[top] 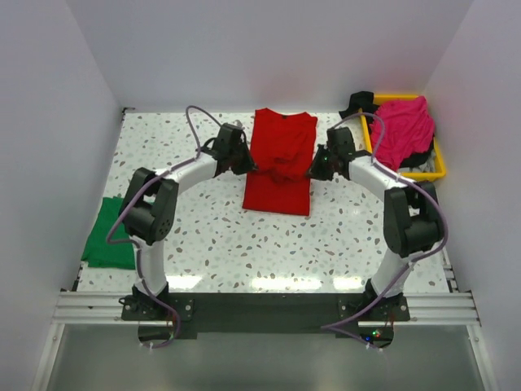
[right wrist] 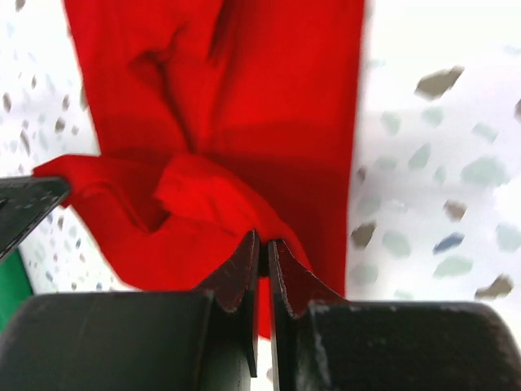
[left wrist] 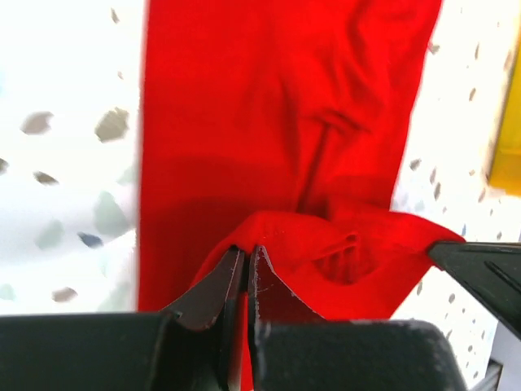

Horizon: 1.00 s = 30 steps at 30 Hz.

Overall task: Fold and stack the t-shirts
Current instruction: Fold the tshirt

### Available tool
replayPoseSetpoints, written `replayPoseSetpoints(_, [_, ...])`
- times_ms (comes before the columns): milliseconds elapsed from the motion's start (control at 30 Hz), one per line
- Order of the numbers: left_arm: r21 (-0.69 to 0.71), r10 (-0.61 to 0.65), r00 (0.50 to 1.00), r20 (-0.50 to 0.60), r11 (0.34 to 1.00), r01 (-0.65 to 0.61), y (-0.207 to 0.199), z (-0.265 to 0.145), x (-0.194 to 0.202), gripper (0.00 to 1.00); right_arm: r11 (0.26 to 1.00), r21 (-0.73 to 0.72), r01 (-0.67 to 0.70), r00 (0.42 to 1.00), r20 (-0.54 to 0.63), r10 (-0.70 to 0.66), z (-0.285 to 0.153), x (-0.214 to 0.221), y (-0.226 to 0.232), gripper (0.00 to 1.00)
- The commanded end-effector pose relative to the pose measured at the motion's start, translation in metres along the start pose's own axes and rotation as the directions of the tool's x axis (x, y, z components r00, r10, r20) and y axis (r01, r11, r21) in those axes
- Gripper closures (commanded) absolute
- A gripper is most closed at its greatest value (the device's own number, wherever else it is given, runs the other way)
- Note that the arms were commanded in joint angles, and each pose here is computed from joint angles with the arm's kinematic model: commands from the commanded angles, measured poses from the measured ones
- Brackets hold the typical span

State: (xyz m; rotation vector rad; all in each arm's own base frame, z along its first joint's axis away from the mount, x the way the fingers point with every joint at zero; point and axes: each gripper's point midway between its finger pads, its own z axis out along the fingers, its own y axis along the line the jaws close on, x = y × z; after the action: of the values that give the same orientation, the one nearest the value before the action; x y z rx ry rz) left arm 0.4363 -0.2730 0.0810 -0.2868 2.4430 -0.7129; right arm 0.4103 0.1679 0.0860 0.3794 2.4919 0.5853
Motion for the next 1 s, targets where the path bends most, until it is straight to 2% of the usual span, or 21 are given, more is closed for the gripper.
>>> replayPoseSetpoints(0, [0.023, -0.015, 0.995, 0.096, 1.0, 0.013, -0.004, 0.008, -0.042, 1.0, 0.999, -0.029, 0.015, 0.994, 0.105, -0.012, 0.006, -0.048, 0.013, 0.99])
replayPoseSetpoints(67, [0.019, -0.02, 0.996, 0.083, 1.0, 0.019, 0.0, 0.015, -0.044, 1.0, 1.0, -0.022, -0.001, 0.998, 0.068, 0.002, 0.02, -0.046, 0.008, 1.0])
replayPoseSetpoints(767, [0.045, 0.016, 0.997, 0.078, 0.999, -0.02, -0.003, 0.051, -0.069, 1.0, 0.997, -0.041, -0.06, 0.996, 0.061, 0.063, 0.044, -0.074, -0.006, 0.99])
replayPoseSetpoints(933, [0.036, 0.016, 0.996, 0.086, 0.999, -0.019, 0.002, 0.053, -0.072, 1.0, 0.997, -0.055, -0.058, 0.996, 0.061, 0.062, 0.048, -0.082, -0.005, 0.94])
replayPoseSetpoints(967, [0.036, 0.017, 0.996, 0.088, 0.999, -0.02, 0.003, 0.053, -0.073, 0.95, 0.997, -0.059, -0.056, 0.996, 0.06, 0.06, 0.05, -0.084, -0.003, 0.93])
